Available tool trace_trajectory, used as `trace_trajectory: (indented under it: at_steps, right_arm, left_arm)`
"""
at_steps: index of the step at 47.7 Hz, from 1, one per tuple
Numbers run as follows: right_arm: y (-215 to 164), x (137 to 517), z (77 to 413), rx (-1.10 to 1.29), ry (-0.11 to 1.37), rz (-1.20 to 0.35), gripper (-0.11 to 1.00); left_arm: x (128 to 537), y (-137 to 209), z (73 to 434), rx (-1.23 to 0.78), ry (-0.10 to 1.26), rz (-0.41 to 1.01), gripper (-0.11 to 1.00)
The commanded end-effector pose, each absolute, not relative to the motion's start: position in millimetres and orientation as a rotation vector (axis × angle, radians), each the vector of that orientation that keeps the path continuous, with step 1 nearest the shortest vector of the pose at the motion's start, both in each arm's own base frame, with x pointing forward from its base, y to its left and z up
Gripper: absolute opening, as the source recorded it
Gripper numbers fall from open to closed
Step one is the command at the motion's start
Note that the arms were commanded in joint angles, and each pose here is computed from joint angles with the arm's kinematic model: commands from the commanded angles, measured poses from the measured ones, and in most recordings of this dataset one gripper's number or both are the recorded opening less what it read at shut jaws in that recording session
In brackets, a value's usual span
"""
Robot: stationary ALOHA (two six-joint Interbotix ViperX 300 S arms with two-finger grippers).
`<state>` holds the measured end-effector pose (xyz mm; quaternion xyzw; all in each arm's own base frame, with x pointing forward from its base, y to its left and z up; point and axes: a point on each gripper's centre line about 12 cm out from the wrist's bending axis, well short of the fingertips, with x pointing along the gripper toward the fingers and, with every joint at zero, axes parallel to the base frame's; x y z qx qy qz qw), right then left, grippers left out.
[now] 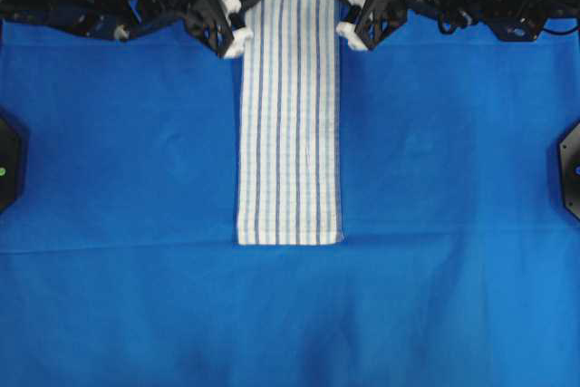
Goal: Fold a vertical towel.
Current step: 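Lift the top edge and fold it down toward the towel's bottom end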
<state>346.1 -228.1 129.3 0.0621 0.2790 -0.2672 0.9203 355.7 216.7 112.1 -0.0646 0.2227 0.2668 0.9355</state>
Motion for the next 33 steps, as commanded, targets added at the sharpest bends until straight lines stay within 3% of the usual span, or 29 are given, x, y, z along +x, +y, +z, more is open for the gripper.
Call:
trace_trajectory:
  at_steps: [1, 18, 33]
  right_arm:
    - [-232.8, 347.5, 151.5, 0.099, 0.520, -0.557, 0.06]
    - [-227.6, 347.4, 168.2, 0.086, 0.516, -0.546, 0.06]
    - [-171.5, 335.0, 212.4, 0.047, 0.487, -0.445, 0.06]
  left_arm:
    - [356.7, 227.3, 130.8, -0.122, 0.404, 0.568, 0.04]
    - [357.2, 214.7, 146.3, -0.110, 0.376, 0.543, 0.04]
    - [344.0, 160.8, 179.5, -0.075, 0.322, 0.441, 0.04]
